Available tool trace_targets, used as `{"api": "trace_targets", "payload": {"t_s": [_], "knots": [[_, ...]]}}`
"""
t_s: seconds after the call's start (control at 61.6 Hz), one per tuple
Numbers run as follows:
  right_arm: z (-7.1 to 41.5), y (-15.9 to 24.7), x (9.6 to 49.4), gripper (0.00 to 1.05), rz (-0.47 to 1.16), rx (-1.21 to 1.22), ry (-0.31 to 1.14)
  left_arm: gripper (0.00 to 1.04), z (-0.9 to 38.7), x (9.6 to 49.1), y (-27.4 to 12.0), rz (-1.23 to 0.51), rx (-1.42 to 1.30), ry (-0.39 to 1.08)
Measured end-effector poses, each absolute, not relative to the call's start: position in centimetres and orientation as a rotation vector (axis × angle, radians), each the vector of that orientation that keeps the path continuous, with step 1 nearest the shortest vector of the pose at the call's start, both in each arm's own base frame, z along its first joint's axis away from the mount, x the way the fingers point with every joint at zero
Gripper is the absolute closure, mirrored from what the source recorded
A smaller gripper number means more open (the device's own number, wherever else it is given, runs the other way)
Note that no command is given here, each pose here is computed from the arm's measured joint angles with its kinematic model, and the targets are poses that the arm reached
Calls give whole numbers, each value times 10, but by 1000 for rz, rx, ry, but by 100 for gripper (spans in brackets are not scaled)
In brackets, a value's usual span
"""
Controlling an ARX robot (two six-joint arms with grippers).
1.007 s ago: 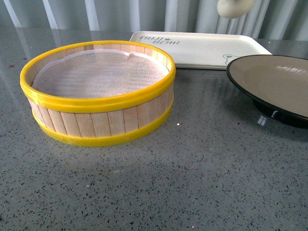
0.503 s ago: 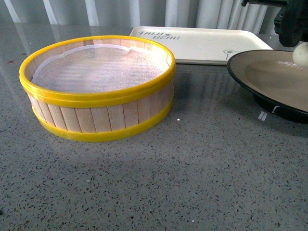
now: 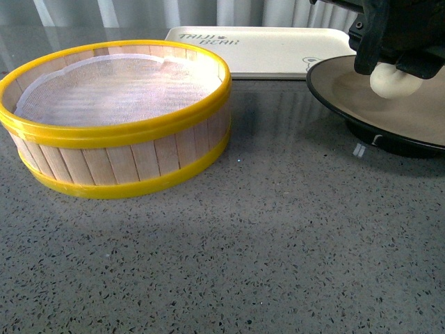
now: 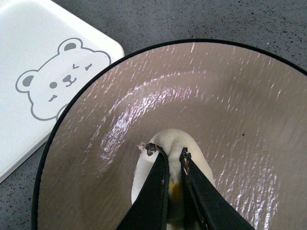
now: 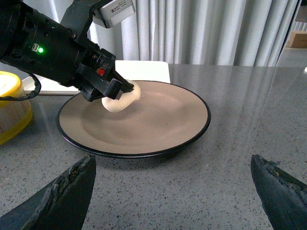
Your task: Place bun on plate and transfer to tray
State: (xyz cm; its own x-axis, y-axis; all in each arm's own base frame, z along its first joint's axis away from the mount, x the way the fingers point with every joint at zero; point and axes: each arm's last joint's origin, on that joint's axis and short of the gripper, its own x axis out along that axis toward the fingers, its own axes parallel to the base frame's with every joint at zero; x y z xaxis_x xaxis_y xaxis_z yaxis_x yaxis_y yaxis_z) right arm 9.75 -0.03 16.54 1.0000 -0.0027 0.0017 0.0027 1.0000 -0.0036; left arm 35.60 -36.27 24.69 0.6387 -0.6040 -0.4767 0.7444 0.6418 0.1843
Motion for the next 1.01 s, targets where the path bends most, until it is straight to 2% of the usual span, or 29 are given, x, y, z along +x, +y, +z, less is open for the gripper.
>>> {"api": "trace_targets", "payload": {"t_s": [0.439, 0.861, 0.926, 1.007], "knots": [[165, 0, 98, 9, -2, -4, -2, 100, 246, 350, -368, -814, 412, 394], [165, 0, 98, 9, -2, -4, -2, 40, 250, 348, -370, -825, 398, 403], [165, 0, 98, 9, -3, -4, -2, 26, 255, 348, -370, -825, 377, 400], [165, 0, 98, 9, -3, -4, -2, 13, 261, 348, -370, -824, 360, 391]]}}
